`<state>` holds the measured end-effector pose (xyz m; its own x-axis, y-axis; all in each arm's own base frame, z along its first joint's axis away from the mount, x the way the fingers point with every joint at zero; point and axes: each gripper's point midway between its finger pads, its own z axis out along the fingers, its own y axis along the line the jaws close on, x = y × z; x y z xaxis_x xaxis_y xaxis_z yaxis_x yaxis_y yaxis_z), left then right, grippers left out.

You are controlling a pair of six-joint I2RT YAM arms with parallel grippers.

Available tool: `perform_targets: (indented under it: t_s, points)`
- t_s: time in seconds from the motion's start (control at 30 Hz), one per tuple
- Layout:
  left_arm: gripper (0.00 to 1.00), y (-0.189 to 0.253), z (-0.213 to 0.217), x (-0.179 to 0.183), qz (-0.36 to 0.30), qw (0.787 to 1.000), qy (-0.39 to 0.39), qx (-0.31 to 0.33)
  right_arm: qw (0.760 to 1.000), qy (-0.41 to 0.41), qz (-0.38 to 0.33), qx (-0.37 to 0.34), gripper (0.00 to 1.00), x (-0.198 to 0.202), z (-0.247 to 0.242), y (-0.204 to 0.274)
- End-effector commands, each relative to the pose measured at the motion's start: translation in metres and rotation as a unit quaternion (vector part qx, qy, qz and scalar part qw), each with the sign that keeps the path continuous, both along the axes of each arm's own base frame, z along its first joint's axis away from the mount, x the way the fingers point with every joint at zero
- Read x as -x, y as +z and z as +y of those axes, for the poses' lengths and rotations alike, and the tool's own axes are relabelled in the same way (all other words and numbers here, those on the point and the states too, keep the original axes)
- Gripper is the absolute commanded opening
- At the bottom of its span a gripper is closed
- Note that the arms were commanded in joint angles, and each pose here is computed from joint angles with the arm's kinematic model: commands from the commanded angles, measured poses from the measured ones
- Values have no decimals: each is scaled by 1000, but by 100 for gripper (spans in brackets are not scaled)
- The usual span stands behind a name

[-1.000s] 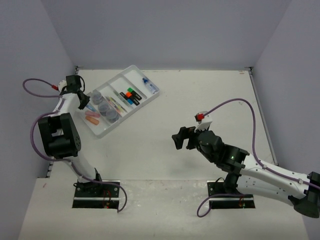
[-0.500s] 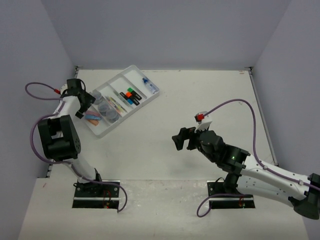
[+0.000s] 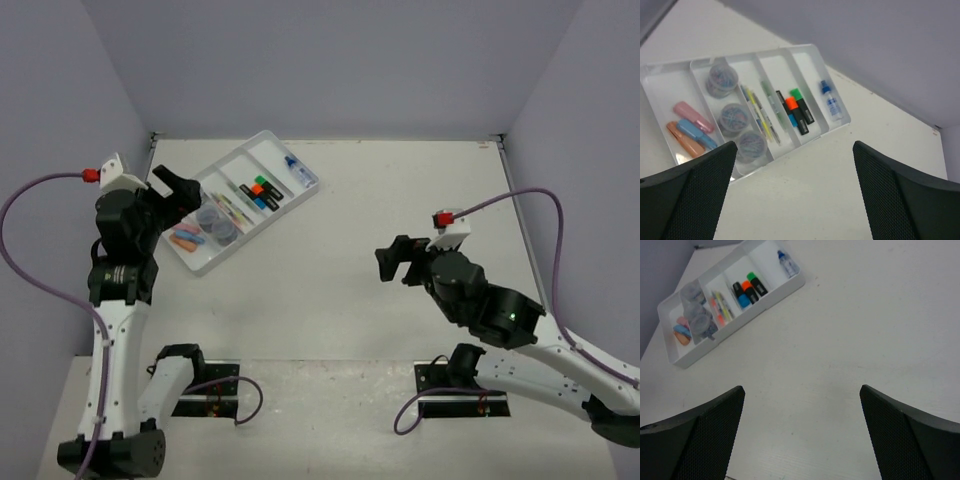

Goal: Sort the stationery into containers
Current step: Reset both arms

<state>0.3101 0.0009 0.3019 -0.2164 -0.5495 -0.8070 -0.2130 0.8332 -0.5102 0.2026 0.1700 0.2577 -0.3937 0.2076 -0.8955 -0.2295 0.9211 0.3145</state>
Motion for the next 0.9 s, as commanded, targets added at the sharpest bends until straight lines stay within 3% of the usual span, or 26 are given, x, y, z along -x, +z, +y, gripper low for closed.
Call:
perform_targets:
  t_s: [0.0,0.13,0.23,0.43,0.87]
  points:
    - [100,-14,4,36,30,995,-14,-91,992,-110,-43,45,99,-5,-63,40]
    - [100,-3,16,61,19,990,7,-140,981,-170,-62,63,99,-5,-93,54]
    - [100,12,16,79,-44,987,20,-156,977,-194,-52,68,99,0,-108,49]
    - [100,-2,0,84,-99,979,-19,-177,974,-219,-21,47,99,12,-124,30]
    - [100,-10,5,93,-119,977,0,-176,982,-182,-48,31,99,13,-119,26]
